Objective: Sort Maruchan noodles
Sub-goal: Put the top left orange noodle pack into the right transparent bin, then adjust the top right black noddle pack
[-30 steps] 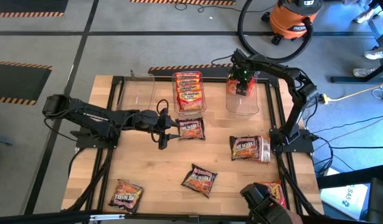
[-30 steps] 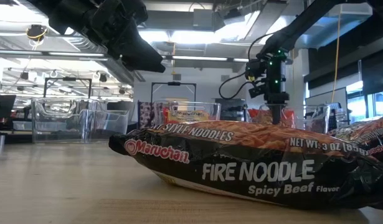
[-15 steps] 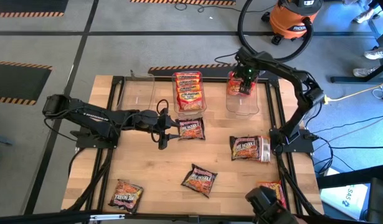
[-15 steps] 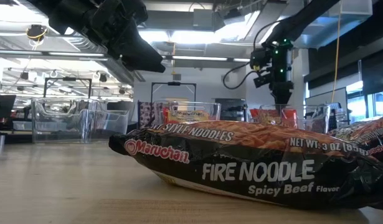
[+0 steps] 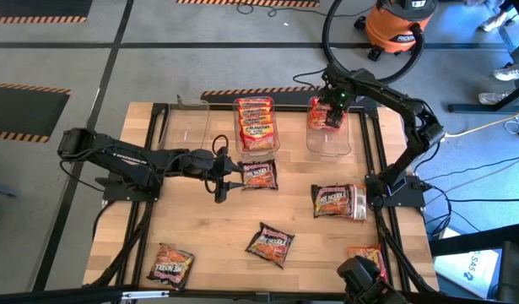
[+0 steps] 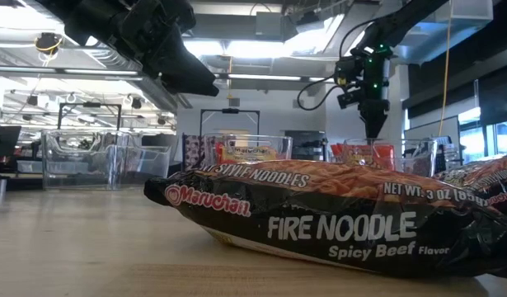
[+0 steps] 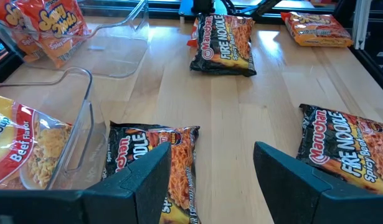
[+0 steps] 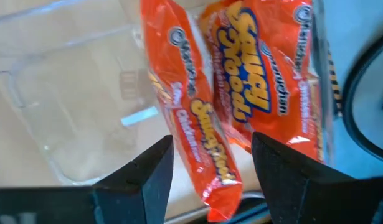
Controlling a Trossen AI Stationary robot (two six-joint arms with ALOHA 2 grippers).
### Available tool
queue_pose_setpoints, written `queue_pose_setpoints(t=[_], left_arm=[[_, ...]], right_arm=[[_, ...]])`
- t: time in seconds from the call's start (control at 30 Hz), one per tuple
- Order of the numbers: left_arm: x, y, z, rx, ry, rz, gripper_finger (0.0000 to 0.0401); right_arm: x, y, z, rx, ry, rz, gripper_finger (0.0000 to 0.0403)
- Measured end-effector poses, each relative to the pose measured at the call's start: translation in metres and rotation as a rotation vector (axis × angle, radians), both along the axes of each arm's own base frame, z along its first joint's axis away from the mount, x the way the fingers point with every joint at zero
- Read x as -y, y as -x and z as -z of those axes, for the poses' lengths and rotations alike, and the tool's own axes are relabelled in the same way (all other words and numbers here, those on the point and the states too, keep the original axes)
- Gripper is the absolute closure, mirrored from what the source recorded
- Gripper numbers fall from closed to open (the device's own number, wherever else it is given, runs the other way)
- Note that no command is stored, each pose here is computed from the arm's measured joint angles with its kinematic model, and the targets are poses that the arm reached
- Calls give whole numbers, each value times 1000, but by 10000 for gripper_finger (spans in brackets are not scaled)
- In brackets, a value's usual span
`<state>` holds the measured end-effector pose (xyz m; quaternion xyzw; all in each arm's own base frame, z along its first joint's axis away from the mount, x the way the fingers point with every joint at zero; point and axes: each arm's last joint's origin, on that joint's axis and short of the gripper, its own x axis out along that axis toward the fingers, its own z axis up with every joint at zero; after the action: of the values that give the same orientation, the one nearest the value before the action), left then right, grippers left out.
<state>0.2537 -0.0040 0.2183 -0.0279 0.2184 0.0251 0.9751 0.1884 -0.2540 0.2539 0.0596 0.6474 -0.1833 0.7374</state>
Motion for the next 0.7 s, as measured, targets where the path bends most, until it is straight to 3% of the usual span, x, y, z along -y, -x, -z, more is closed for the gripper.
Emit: queue_pose_setpoints(t=[0.3,0.47,0.7], left_arm=[[0,0,0,0,0,0,180],[0,0,0,0,1,-1,180],[0,0,0,0,1,0,180]], right_arm=[[-7,-2,-1,-43,-18,-2,205],[-26,-5,-36,22,16,50,205],[-86,0,-80,125,9,105,205]])
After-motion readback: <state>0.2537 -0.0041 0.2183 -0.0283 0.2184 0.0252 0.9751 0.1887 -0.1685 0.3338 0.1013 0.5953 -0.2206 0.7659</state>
